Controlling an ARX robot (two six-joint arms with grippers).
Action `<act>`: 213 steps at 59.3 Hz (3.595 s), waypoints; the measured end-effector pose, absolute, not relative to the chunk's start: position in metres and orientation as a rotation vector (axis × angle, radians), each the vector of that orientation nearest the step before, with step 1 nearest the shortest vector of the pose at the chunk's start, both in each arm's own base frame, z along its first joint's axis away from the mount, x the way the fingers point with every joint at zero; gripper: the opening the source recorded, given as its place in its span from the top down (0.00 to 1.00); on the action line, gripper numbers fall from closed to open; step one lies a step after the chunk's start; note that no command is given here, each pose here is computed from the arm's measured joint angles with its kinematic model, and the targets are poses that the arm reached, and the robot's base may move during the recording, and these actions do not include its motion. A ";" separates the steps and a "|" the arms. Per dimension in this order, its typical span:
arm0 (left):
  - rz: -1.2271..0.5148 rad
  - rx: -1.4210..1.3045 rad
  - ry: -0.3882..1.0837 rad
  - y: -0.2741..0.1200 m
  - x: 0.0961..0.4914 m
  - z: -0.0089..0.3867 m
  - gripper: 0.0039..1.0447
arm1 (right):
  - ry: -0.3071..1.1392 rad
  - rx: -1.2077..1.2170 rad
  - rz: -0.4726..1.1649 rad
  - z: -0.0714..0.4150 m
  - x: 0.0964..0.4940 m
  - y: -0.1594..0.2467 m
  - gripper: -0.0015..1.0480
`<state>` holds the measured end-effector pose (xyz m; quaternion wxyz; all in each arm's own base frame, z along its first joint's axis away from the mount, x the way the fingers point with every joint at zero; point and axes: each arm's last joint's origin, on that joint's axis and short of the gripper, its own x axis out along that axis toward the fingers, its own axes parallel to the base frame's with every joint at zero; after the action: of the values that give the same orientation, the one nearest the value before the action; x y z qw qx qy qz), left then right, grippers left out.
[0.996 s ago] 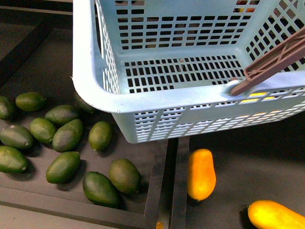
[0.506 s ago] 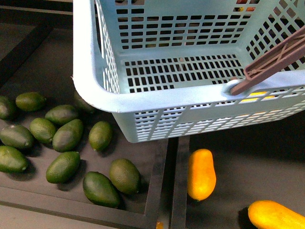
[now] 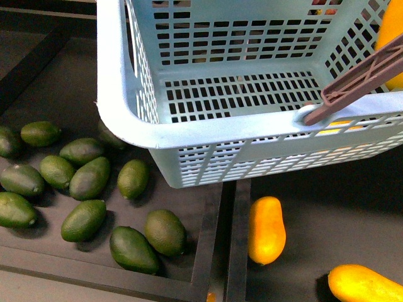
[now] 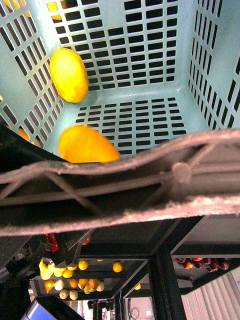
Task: Pick lemon and mango into basket
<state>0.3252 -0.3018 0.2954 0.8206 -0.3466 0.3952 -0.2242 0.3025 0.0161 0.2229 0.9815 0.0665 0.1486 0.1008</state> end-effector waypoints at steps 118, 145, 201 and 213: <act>-0.476 -0.738 0.843 -0.302 0.325 0.295 0.96 | -0.014 0.003 -0.002 0.172 0.124 0.000 0.98; -0.477 -0.738 0.844 -0.302 0.325 0.295 0.96 | -0.018 0.003 -0.002 0.172 0.112 0.000 0.98; -0.477 -0.737 0.843 -0.302 0.325 0.295 0.96 | -0.014 0.003 -0.002 0.169 0.097 0.000 0.30; -0.477 -0.737 0.843 -0.302 0.325 0.295 0.96 | -0.014 0.003 -0.002 0.169 0.097 0.000 0.08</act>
<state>0.3249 -0.3020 0.2951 0.8204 -0.3464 0.3962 -0.2238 0.0970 -0.0002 0.1693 1.0000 0.0016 -0.0072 -0.0011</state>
